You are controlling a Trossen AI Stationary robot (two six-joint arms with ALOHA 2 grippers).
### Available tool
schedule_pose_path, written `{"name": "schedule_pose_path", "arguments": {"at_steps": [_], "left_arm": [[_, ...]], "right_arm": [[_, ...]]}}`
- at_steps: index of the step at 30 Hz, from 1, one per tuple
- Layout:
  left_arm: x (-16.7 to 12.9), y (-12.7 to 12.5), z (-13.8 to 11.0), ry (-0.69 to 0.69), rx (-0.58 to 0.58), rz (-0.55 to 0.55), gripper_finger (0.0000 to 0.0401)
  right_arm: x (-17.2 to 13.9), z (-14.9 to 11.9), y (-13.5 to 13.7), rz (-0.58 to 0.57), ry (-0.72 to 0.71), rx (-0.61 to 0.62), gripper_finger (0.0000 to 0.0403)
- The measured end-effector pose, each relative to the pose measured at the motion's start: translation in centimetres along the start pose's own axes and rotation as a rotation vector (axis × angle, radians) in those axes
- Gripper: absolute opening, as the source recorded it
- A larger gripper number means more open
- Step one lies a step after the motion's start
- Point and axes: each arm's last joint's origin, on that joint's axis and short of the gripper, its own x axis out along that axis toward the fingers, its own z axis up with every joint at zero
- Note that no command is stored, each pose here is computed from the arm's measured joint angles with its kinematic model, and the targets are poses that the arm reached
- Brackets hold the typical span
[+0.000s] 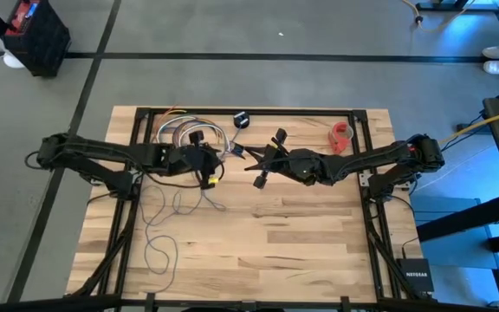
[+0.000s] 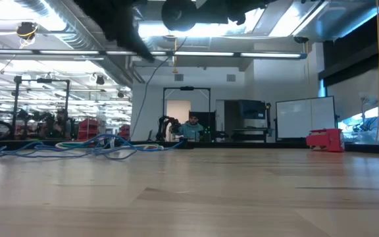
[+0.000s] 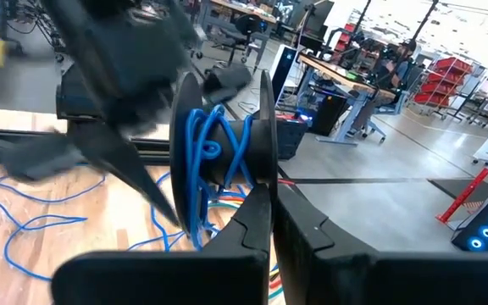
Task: Coil cords
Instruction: Coil the blue wire onto the spool
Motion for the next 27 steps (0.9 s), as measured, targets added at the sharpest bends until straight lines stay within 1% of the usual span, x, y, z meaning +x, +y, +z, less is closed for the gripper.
{"name": "schedule_pose_path", "arguments": {"at_steps": [5,8,12,18,22,24,27], "left_arm": [[1.1,0.7,-1.1,0.014,-0.022,0.033,0.015],[1.6,0.7,-1.6,-0.008,-0.042,0.012,0.015],[2.2,0.9,-2.2,-0.019,-0.063,0.021,0.015],[2.5,1.1,-2.5,-0.034,-0.082,0.029,0.0146],[2.5,1.0,-2.3,-0.063,-0.091,-0.005,0.0113],[2.5,1.1,-2.4,-0.055,-0.09,-0.001,0.0087],[2.6,1.3,-2.5,-0.043,-0.089,0.005,0.0036]], "right_arm": [[0.0,0.0,0.0,0.0,0.0,0.0,0.0008],[0.0,0.0,0.0,0.0,0.0,0.0,0.0008],[0.0,0.0,0.0,0.0,0.0,0.0,0.0008],[0.0,0.0,0.0,0.0,-0.001,0.0,0.0008],[0.0,0.0,0.0,0.0,-0.002,0.001,0.0008],[0.0,0.0,0.0,0.0,-0.002,0.001,0.0008],[0.0,0.0,0.0,-0.001,-0.002,0.001,0.0008]]}}
